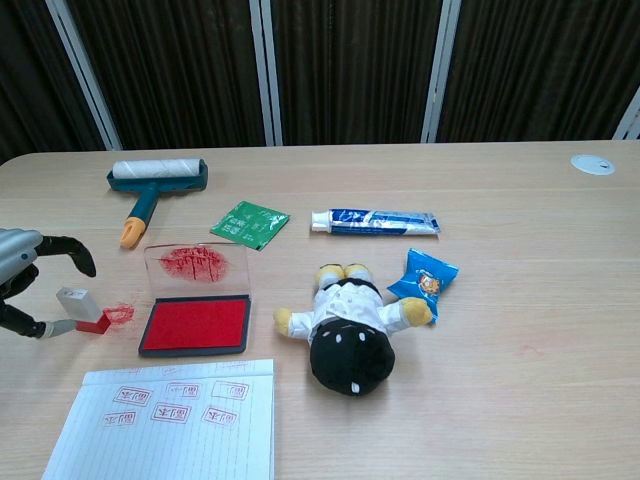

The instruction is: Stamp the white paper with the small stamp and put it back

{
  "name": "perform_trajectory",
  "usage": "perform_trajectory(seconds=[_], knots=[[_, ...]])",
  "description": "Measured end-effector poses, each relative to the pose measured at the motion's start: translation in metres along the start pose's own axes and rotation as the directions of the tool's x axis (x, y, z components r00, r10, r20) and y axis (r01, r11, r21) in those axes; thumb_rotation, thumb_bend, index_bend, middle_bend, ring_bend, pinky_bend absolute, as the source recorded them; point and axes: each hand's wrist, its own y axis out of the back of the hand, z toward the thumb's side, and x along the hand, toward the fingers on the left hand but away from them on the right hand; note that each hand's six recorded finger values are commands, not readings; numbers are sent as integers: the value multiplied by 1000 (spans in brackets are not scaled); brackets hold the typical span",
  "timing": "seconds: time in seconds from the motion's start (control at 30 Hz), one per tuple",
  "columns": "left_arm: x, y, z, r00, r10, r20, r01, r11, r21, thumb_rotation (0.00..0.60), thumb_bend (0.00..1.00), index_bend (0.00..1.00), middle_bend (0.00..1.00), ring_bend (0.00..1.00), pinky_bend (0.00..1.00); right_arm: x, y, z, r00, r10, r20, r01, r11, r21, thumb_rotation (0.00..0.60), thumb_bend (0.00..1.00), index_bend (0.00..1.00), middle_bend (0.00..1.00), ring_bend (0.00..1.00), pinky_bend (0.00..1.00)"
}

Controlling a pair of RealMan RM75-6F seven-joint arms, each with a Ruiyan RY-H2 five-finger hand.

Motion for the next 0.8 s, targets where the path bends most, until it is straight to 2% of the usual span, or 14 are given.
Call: perform_trajectory(seconds=[0.17, 0.27, 0.3, 0.37, 0.43, 0.5, 0.53, 0.63, 0.8], knots=[[-11, 24, 8, 998, 57, 16, -56, 998, -8, 600, 56, 286, 238, 835, 809, 4, 4, 4, 1000, -6, -25, 6, 1000, -19, 600, 0, 0, 0, 0, 0], [-22, 45, 16, 995, 96, 26, -95, 995, -22, 600, 14, 261, 198, 775, 765, 7, 7, 5, 999, -9, -36, 8, 1000, -28, 600, 0, 0, 0, 0, 0], [-26, 52, 18, 994, 110, 28, -109, 994, -27, 600, 3, 249, 174, 724, 722, 7, 7, 5, 999, -10, -39, 9, 1000, -30, 600, 0, 0, 0, 0, 0], [-36, 71, 20, 989, 148, 28, -147, 988, -37, 600, 0, 223, 116, 582, 585, 8, 8, 6, 999, -12, -44, 11, 999, -37, 600, 0, 0, 0, 0, 0], [-46, 87, 20, 984, 179, 23, -178, 983, -45, 600, 0, 179, 34, 340, 315, 9, 10, 7, 999, -16, -49, 14, 999, -43, 600, 0, 0, 0, 0, 0], [-60, 105, 17, 977, 212, 8, -211, 976, -48, 600, 0, 120, 1, 154, 109, 10, 12, 7, 998, -21, -52, 19, 999, -50, 600, 0, 0, 0, 0, 0], [-67, 113, 15, 974, 226, 0, -225, 973, -45, 600, 0, 77, 0, 76, 40, 11, 13, 7, 998, -24, -53, 21, 998, -52, 600, 0, 0, 0, 0, 0], [-87, 131, 6, 967, 254, -30, -255, 967, -22, 600, 0, 3, 0, 0, 0, 12, 16, 7, 998, -31, -55, 28, 998, -57, 600, 0, 0, 0, 0, 0], [-109, 145, -3, 964, 254, -72, -253, 967, 24, 600, 0, 0, 0, 0, 0, 12, 20, 6, 997, -47, -54, 44, 997, -59, 600, 0, 0, 0, 0, 0]])
